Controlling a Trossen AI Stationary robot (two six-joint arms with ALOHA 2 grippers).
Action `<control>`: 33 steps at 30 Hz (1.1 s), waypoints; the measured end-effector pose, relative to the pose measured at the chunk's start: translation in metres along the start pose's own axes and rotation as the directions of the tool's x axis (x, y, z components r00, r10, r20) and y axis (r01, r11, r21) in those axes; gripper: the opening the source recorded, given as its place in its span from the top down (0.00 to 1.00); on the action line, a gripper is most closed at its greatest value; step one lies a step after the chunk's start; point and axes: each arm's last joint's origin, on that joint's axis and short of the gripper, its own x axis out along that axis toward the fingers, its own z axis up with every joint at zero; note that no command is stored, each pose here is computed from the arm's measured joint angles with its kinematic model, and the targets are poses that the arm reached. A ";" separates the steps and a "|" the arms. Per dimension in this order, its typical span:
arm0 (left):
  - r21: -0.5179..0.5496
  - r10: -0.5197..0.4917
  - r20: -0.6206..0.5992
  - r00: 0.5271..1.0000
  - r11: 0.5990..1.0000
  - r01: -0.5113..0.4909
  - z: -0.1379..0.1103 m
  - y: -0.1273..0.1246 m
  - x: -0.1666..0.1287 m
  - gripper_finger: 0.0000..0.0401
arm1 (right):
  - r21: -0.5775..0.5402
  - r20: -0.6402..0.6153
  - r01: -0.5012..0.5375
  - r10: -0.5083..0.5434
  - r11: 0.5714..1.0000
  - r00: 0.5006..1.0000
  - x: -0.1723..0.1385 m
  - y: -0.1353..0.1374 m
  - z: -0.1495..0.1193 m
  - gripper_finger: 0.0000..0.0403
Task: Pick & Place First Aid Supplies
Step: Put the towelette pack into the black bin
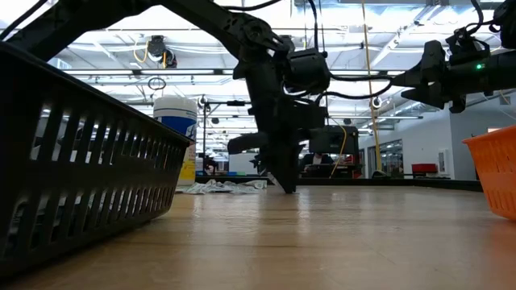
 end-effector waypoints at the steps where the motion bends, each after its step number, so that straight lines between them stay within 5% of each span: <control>1: -0.007 -0.003 -0.005 1.000 1.000 0.003 -0.001 -0.001 -0.004 0.99 | 0.000 0.000 0.000 0.000 1.000 1.000 0.000 0.000 0.000 0.33; 15: -0.257 0.091 0.022 0.996 0.963 -0.082 -0.007 -0.004 -0.109 0.99 | 0.000 0.000 0.000 0.000 1.000 1.000 0.000 0.000 0.000 0.33; 24: -0.610 -0.021 -0.072 0.997 0.792 -0.027 -0.022 -0.016 -0.127 0.99 | 0.000 0.000 0.000 0.000 1.000 1.000 0.000 0.000 0.000 0.34; 29: -0.712 -0.110 -0.123 0.986 0.702 -0.011 -0.026 -0.025 -0.128 1.00 | 0.000 0.000 0.000 0.000 1.000 1.000 0.000 0.000 0.000 0.34; 33: -0.732 -0.129 -0.126 0.984 0.681 -0.004 -0.025 -0.028 -0.128 1.00 | 0.000 0.000 0.000 0.000 1.000 1.000 0.000 0.000 0.000 0.34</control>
